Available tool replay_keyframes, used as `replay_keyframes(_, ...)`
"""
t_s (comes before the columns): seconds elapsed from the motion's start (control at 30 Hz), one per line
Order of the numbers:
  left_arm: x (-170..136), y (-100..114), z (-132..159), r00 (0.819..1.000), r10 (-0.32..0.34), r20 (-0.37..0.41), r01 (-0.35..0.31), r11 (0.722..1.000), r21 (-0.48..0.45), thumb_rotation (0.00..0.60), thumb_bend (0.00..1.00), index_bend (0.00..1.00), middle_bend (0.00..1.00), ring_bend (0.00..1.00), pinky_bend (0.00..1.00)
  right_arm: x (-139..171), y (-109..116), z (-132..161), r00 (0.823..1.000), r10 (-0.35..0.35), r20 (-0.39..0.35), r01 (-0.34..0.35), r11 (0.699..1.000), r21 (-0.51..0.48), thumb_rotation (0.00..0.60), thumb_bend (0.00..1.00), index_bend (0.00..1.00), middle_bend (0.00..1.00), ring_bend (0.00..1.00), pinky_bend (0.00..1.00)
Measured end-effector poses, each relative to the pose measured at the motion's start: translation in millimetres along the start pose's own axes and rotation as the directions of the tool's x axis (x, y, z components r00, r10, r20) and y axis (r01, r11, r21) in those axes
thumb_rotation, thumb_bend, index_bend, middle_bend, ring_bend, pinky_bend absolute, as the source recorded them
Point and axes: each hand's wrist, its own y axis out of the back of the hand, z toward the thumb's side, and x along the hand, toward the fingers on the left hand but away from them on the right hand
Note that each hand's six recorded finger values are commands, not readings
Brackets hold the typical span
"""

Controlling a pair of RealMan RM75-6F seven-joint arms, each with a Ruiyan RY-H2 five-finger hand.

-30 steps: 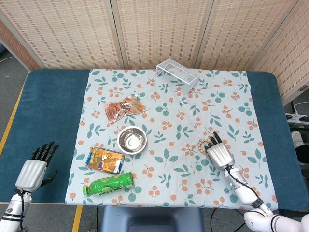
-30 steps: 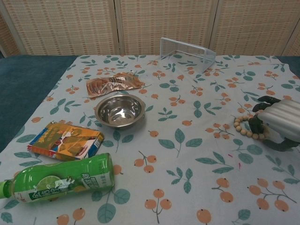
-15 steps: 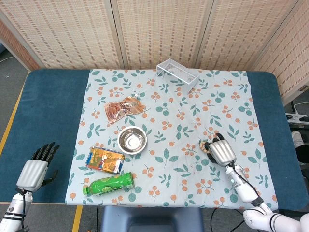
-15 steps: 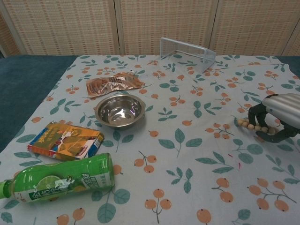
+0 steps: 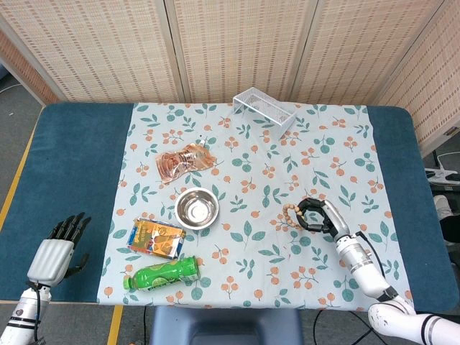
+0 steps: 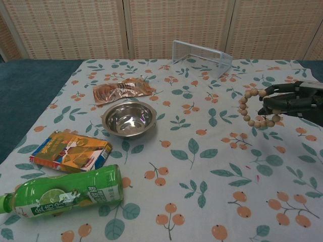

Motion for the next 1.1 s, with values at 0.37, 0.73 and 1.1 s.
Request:
replay_keyframes(0.37, -0.7, -0.6, 1.0, 1.000, -0.014, 0.017, 0.014, 1.000, -0.016, 0.600, 0.42, 0.00, 0.00, 0.00, 0.13, 11.9, -29.7, 5.8, 0.985, 0.174, -0.003, -0.129, 0.717, -0.685, 0.572, 0.61, 0.57, 0.63, 0.36, 0.21)
replay_keyframes(0.73, -0.4, -0.5, -0.7, 1.000, -0.015, 0.009, 0.015, 1.000, -0.017, 0.600, 0.42, 0.00, 0.00, 0.00, 0.13, 21.4, -36.5, 0.8, 0.927, 0.339, -0.159, -0.343, 0.598, -0.725, 0.393, 0.61, 0.41, 0.54, 0.31, 0.21)
replay_keyframes(1.1, -0.2, -0.3, -0.6, 1.000, -0.014, 0.007, 0.014, 1.000, -0.014, 0.600, 0.42, 0.00, 0.00, 0.00, 0.13, 23.1, -39.3, -15.6, 0.888, 0.428, -0.170, -0.435, 0.656, -0.617, 0.230, 0.39, 0.33, 0.49, 0.28, 0.21)
